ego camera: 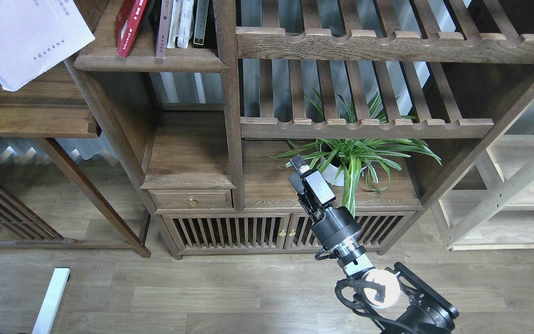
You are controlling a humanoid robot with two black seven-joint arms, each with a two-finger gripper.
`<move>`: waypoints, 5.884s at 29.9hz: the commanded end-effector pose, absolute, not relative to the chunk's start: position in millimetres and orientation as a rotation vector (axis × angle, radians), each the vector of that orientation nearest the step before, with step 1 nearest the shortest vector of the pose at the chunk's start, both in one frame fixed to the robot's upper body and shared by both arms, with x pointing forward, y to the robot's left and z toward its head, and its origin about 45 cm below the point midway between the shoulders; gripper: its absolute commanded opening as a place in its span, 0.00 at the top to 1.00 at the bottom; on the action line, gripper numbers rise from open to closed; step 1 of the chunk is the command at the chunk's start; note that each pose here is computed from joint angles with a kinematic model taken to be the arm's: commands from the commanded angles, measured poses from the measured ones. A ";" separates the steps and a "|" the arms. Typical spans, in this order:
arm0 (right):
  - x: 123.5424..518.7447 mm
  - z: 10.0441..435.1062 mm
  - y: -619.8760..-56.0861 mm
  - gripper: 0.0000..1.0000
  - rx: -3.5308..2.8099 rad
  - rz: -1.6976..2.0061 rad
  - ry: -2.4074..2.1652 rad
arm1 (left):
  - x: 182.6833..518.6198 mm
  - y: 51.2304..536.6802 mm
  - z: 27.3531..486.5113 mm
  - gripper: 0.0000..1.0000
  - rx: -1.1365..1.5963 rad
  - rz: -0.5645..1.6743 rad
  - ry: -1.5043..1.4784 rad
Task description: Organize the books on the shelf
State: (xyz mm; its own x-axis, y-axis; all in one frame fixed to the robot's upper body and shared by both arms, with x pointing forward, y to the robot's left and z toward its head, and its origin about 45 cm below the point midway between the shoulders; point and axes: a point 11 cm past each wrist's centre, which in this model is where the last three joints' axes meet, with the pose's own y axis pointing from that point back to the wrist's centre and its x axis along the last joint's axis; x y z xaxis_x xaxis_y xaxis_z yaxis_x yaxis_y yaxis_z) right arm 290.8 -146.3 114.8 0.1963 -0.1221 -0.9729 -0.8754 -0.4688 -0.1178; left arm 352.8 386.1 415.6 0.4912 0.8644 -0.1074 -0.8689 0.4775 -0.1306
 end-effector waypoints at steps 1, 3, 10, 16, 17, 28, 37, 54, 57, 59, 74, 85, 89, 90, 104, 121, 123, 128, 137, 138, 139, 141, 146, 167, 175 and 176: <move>290.9 115.1 -145.7 0.00 -1.760 1.334 0.938 | 355.2 390.9 412.5 0.98 -0.174 1.072 0.042; 291.4 115.5 -145.5 0.00 -1.761 1.333 0.937 | 357.2 392.4 414.9 0.98 -0.175 1.076 0.038; 297.3 122.3 -142.6 0.00 -1.779 1.319 0.917 | 368.2 372.9 437.7 0.98 -0.177 1.018 -0.011; 299.4 125.7 -141.9 0.00 -1.783 1.310 0.908 | 372.8 359.3 440.3 0.98 -0.170 0.983 -0.016; 299.4 125.3 -142.2 0.00 -1.781 1.311 0.910 | 372.7 359.7 440.6 0.98 -0.171 0.984 -0.017; 299.9 125.5 -142.9 0.00 -1.775 1.310 0.911 | 376.7 355.0 448.0 0.99 -0.174 0.971 -0.029; 300.2 126.1 -143.3 0.00 -1.771 1.309 0.910 | 390.3 337.0 455.4 0.99 -0.150 0.994 -0.003; 304.6 131.9 -149.2 0.00 -1.753 1.283 0.911 | 413.3 329.2 444.2 0.98 -0.111 1.088 0.078; 307.1 133.3 -155.8 0.00 -1.741 1.269 0.922 | 419.5 325.5 443.9 0.98 -0.103 1.087 0.084; 306.4 132.0 -159.4 0.00 -1.731 1.269 0.930 | 424.9 320.3 449.1 0.98 -0.099 1.079 0.078; 296.8 116.3 -185.9 0.00 -1.638 1.305 0.995 | 446.7 319.7 456.1 0.98 -0.073 1.104 0.095; 297.2 115.3 -194.8 0.00 -1.638 1.302 1.012 | 448.5 321.2 456.5 0.98 -0.073 1.110 0.098; 294.3 112.5 -198.4 0.00 -1.630 1.305 1.024 | 448.9 314.2 460.1 0.99 -0.084 1.093 0.094; 293.3 111.5 -198.7 0.00 -1.628 1.307 1.027 | 449.4 314.4 461.1 0.99 -0.086 1.094 0.093; 298.4 114.5 -215.1 0.00 -1.585 1.281 1.047 | 457.8 307.1 466.5 0.98 -0.070 1.124 0.071; 294.1 109.6 -243.8 0.00 -1.582 1.270 1.111 | 475.2 294.7 490.9 0.98 -0.091 1.131 0.069; 293.4 109.1 -248.9 0.00 -1.588 1.265 1.124 | 479.6 287.6 494.2 0.98 -0.087 1.124 0.070; 296.5 112.8 -263.4 0.00 -1.569 1.231 1.146 | 488.1 283.3 482.9 0.98 -0.078 1.128 0.111; 294.8 112.1 -275.4 0.00 -1.551 1.224 1.168 | 494.4 274.7 474.6 0.98 -0.053 1.125 0.132; 294.9 112.1 -275.5 0.00 -1.550 1.225 1.168 | 496.0 275.2 473.7 0.98 -0.053 1.128 0.139; 294.9 112.1 -275.5 0.00 -1.550 1.225 1.168 | 497.7 274.6 470.7 0.98 -0.047 1.131 0.147; 294.9 112.1 -275.5 0.00 -1.550 1.225 1.168 | 498.9 270.6 467.4 0.98 -0.032 1.125 0.149; 295.0 112.2 -276.0 0.00 -1.541 1.226 1.166 | 502.6 274.3 462.3 0.98 -0.017 1.141 0.164; 297.9 117.0 -285.4 0.00 -1.535 1.196 1.177 | 511.8 261.5 427.9 0.93 0.001 1.133 0.264; 298.4 118.9 -289.3 0.00 -1.535 1.186 1.180 | 513.7 257.5 406.7 0.83 0.019 1.131 0.313; 297.7 118.3 -289.0 0.00 -1.535 1.188 1.181 | 513.4 255.6 406.5 0.82 0.021 1.127 0.311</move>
